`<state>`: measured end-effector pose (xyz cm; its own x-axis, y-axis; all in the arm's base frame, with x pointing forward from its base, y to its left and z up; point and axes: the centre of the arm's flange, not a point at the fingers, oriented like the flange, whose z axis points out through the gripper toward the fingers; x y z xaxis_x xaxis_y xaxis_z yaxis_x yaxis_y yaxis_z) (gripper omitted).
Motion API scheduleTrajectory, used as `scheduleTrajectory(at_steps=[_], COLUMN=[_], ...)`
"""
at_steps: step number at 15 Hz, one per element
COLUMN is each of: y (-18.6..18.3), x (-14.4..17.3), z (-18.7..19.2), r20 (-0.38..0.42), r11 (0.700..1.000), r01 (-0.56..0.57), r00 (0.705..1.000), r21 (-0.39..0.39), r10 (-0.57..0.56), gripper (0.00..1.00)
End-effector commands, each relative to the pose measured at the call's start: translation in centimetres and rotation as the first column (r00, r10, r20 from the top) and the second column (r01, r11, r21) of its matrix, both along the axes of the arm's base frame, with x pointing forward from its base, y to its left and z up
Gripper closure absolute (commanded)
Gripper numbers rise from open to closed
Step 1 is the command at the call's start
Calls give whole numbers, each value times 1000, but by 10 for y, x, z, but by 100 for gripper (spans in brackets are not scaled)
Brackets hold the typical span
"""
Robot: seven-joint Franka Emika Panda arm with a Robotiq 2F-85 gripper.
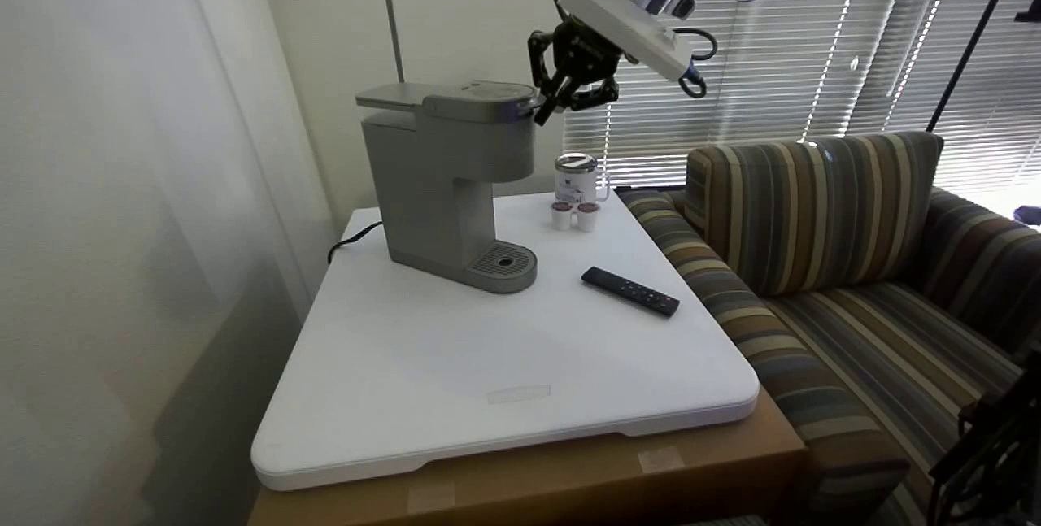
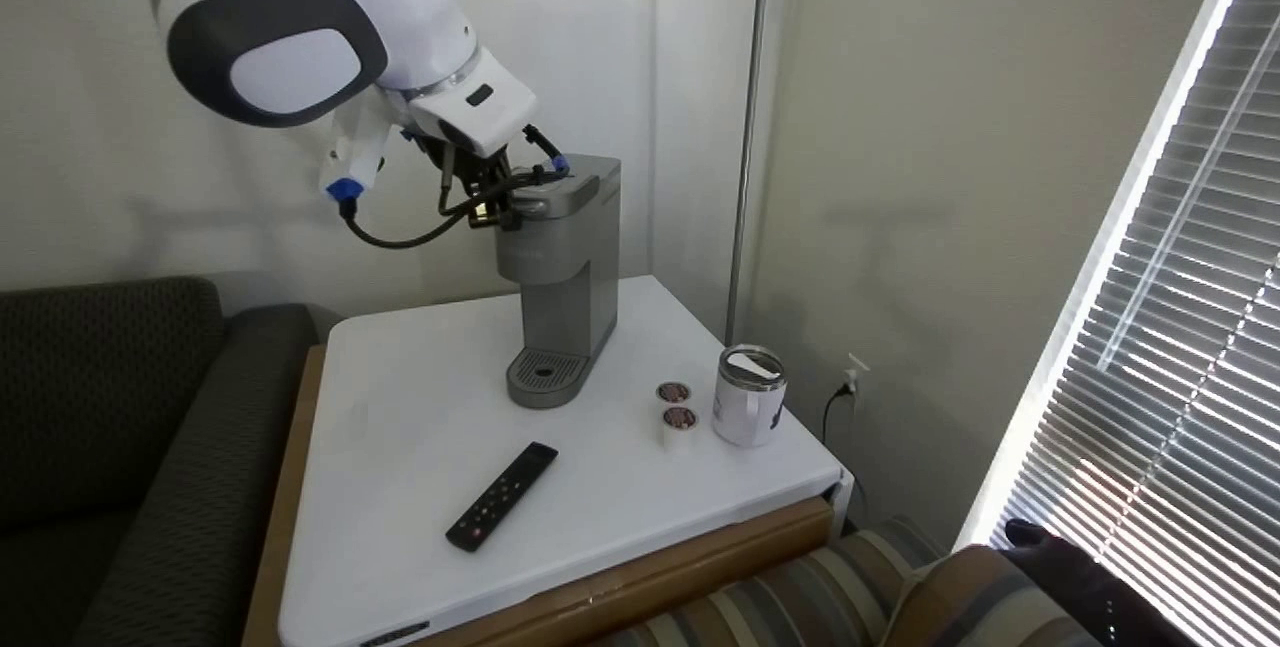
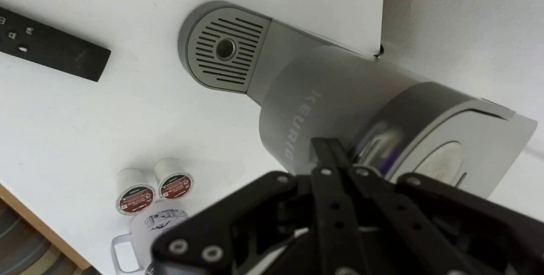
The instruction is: Open the coffee machine chamber
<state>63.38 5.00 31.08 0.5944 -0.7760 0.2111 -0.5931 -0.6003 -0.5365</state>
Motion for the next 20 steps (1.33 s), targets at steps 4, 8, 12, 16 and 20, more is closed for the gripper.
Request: scheduleTrajectory(at_steps=[4,8,12,16,20], y=[-8,-4,-1,1,3], x=[-1,-5,-10,-11,-8], z=[-7,-2,6,15,25], r20=[83,107,122,131,137], r11=[1000,1000,1000,1000,1000], r01=[7,7,16,21,11], r00=[997,994,992,991,991], r21=[25,22,8,-8,-19], r10=[-10,-9,-17,-20,-8], gripper=[100,100,100,100,100])
